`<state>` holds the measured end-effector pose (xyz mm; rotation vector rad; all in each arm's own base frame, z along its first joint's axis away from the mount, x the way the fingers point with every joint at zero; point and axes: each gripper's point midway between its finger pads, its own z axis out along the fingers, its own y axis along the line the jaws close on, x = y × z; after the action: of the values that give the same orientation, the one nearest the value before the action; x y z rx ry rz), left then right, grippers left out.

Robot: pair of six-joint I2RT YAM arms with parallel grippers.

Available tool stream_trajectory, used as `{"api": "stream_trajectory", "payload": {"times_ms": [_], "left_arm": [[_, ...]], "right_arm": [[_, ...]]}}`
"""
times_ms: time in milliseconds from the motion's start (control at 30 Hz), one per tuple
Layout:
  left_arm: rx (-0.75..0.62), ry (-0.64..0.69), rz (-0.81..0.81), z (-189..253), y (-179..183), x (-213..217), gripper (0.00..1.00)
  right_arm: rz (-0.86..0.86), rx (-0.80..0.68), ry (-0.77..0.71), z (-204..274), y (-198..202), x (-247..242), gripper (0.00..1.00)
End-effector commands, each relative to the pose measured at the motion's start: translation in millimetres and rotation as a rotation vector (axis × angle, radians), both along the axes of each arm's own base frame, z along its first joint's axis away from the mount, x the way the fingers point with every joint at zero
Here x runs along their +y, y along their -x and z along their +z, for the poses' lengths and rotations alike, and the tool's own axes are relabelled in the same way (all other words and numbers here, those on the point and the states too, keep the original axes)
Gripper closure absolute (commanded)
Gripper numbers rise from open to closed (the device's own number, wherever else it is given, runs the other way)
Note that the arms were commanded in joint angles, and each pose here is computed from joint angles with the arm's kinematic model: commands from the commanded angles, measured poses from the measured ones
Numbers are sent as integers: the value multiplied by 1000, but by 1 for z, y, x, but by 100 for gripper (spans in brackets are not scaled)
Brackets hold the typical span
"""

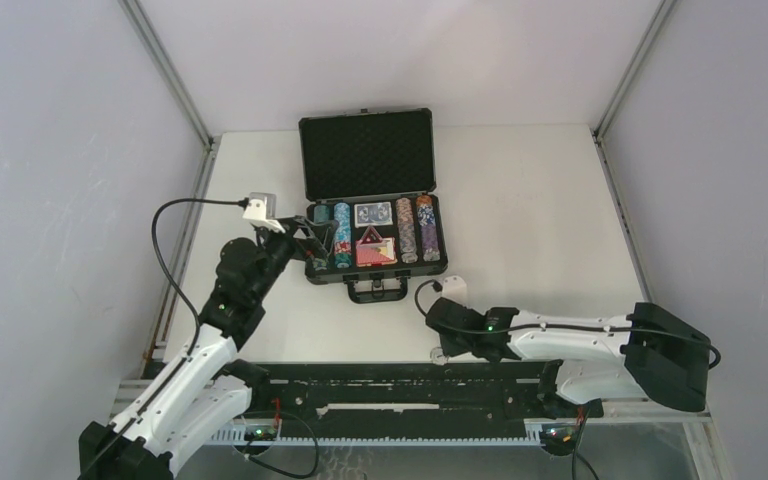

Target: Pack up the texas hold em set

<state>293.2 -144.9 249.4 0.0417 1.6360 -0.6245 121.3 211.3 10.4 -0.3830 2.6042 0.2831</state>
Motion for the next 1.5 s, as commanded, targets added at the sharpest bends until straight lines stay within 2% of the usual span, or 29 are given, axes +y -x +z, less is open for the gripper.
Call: {"api": "stream_trajectory", "payload": {"times_ms": [0, 100, 233, 300, 433, 600, 900, 1167, 1467], "left_arm": [[-34, 23, -19, 8, 1, -5, 0], [-34, 18, -23, 8, 0, -6, 0], [-32, 9, -28, 8, 0, -8, 0], [-31, 7, -30, 7, 0, -9, 0], [-27, 5, -32, 6, -1, -10, 0], [-23, 2, -38, 6, -2, -13, 0], [-15, -4, -46, 2, -3, -17, 0], [-11, -6, -52, 0, -5, -19, 0], [-14, -4, -54, 1, -3, -19, 0]], "right_arm": [[-40, -49, -47, 11, -14, 3, 74], [-48, -75, -80, 21, -25, 4, 58], [52, -89, -72, 33, -24, 5, 41], [128, -65, -58, 34, -16, 6, 37], [207, -33, -57, 32, -2, 13, 35], [226, -11, 25, 23, 5, 17, 34], [233, 15, 53, 21, 12, 16, 33], [272, 2, 71, 23, 20, 20, 25], [288, 18, 131, 17, 27, 23, 27]]}}
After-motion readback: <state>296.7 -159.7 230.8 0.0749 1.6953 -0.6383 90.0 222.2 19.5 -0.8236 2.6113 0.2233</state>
